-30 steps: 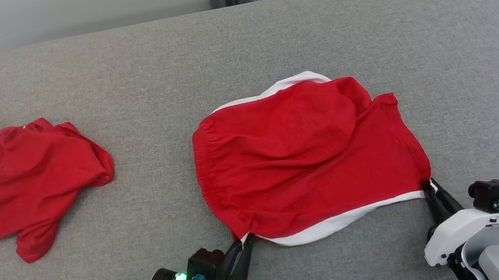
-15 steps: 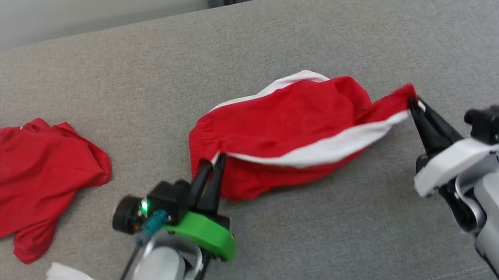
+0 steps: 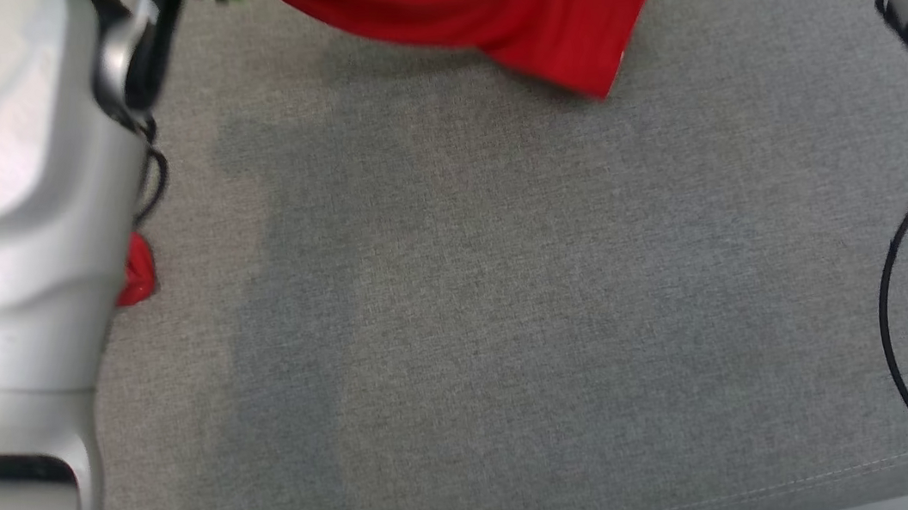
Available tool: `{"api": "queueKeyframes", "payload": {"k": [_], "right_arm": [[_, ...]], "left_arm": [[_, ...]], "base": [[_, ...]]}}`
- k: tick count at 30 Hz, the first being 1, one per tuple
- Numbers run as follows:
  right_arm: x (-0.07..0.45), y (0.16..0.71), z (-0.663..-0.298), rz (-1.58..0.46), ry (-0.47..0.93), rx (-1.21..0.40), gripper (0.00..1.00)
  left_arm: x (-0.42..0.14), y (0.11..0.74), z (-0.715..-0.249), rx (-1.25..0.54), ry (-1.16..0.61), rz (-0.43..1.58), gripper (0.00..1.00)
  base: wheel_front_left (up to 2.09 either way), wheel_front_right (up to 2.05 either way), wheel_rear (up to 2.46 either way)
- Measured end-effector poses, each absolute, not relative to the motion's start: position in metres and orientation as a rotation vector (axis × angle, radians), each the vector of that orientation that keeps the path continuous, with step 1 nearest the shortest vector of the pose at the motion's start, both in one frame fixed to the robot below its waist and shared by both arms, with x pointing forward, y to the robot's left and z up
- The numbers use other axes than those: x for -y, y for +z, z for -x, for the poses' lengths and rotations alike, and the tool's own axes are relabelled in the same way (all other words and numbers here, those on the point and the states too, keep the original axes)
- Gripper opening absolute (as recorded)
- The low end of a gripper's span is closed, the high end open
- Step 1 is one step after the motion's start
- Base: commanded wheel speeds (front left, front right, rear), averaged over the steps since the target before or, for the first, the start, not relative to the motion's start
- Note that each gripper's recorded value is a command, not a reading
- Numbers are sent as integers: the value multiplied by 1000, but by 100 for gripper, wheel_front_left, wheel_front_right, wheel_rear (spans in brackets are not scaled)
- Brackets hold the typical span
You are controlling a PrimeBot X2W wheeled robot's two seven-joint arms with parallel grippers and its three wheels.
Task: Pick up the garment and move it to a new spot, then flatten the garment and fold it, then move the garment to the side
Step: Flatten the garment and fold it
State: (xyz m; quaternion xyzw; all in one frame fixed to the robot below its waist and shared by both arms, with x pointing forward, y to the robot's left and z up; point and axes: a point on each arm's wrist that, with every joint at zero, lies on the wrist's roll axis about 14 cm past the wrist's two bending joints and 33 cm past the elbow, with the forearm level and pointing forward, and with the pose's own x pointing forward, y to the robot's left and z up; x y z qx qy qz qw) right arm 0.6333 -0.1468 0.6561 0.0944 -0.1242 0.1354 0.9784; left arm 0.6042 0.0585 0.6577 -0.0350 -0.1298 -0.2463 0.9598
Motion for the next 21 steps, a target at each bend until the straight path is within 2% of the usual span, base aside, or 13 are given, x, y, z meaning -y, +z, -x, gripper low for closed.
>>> {"api": "queueKeyframes", "payload": {"k": [5, 11, 16, 21], "right_arm": [[145, 684, -670, -205, 261, 304, 0], [146, 688, -690, -205, 256, 318, 0], [154, 647, -691, -242, 234, 243, 0], [157, 579, -666, -268, 225, 119, 0]], "left_arm": [[-68, 688, -649, 311, -461, 90, 0], [-51, 701, -669, 365, -487, 116, 0], [-36, 672, -672, 326, -520, 144, 0], [-48, 594, -657, 181, -509, 134, 0]], "base": [[0, 0, 0], [0, 0, 0], [0, 0, 0], [0, 0, 0]]}}
